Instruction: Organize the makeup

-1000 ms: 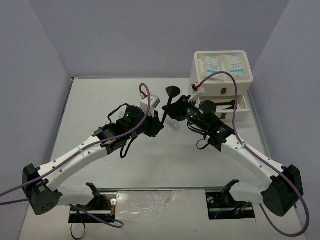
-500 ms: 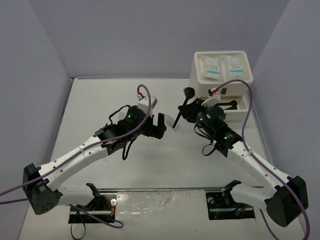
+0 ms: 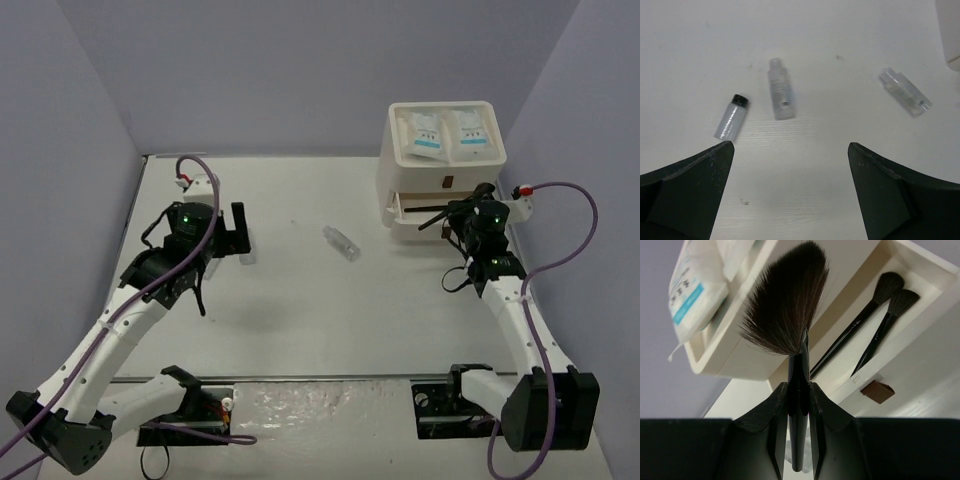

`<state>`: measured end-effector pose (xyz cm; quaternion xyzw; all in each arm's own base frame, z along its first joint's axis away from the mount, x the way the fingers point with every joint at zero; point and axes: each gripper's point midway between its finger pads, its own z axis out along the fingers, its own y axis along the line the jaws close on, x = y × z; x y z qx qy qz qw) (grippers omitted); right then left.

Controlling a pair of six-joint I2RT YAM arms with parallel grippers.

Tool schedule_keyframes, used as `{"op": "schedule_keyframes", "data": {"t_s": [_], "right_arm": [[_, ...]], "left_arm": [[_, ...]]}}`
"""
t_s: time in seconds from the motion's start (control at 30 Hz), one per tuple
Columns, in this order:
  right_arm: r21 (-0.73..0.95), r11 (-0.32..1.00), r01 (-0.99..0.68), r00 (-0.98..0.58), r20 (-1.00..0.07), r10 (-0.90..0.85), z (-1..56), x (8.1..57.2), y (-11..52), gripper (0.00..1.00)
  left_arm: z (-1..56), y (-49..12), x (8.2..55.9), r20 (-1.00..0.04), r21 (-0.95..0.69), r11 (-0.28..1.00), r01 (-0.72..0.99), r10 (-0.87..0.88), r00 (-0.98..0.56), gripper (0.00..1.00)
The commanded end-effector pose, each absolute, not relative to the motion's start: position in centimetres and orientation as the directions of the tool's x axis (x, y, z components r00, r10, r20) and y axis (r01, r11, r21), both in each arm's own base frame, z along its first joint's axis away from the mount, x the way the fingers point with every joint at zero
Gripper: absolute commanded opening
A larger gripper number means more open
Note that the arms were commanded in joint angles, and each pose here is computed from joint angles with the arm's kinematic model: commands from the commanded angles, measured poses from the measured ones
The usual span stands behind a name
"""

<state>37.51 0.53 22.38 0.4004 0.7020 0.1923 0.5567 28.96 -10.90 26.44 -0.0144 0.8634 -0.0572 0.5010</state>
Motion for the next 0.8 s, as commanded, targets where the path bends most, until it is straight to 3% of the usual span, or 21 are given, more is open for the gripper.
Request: {"op": "schedule_keyframes", "data": {"t_s": [0.0,0.23,0.4,0.53,0.63,0.77], "right_arm": [[0.79,0.52,0.325,0.047,-0.563,0.825,25.6,40.7,-1.0,0.0],[0.831,0.435,0.346,0.062,-0.483,0.874,24.6,44.1,-1.5,0.05],[0.83,0.446,0.335,0.012,-0.477,0.879,24.2,45.2,-0.6,0.41],[0.794,0.505,0.338,-0.036,-0.526,0.85,23.9,44.7,-0.4,0.6],[0.745,0.574,0.341,-0.077,-0.586,0.807,23.7,43.7,-0.4,0.69],[0.6,0.743,0.296,-0.181,-0.728,0.661,24.2,41.7,-0.4,0.75]], "left_arm": [[28.0,-6.4,28.5,-0.87,-0.093,0.994,-0.052,-0.106,-0.482,0.97],[25.9,-5.0,28.7,-0.864,-0.085,0.993,-0.087,-0.117,-0.49,0.97],[24.7,-5.0,28.7,-0.845,-0.107,0.991,-0.08,-0.133,-0.518,0.97],[24.7,-4.8,28.7,-0.846,-0.12,0.99,-0.08,-0.144,-0.514,0.97],[24.6,-4.9,28.8,-0.843,-0.134,0.988,-0.071,-0.152,-0.516,0.97],[24.7,-4.8,28.7,-0.844,-0.134,0.989,-0.065,-0.148,-0.516,0.97]]}}
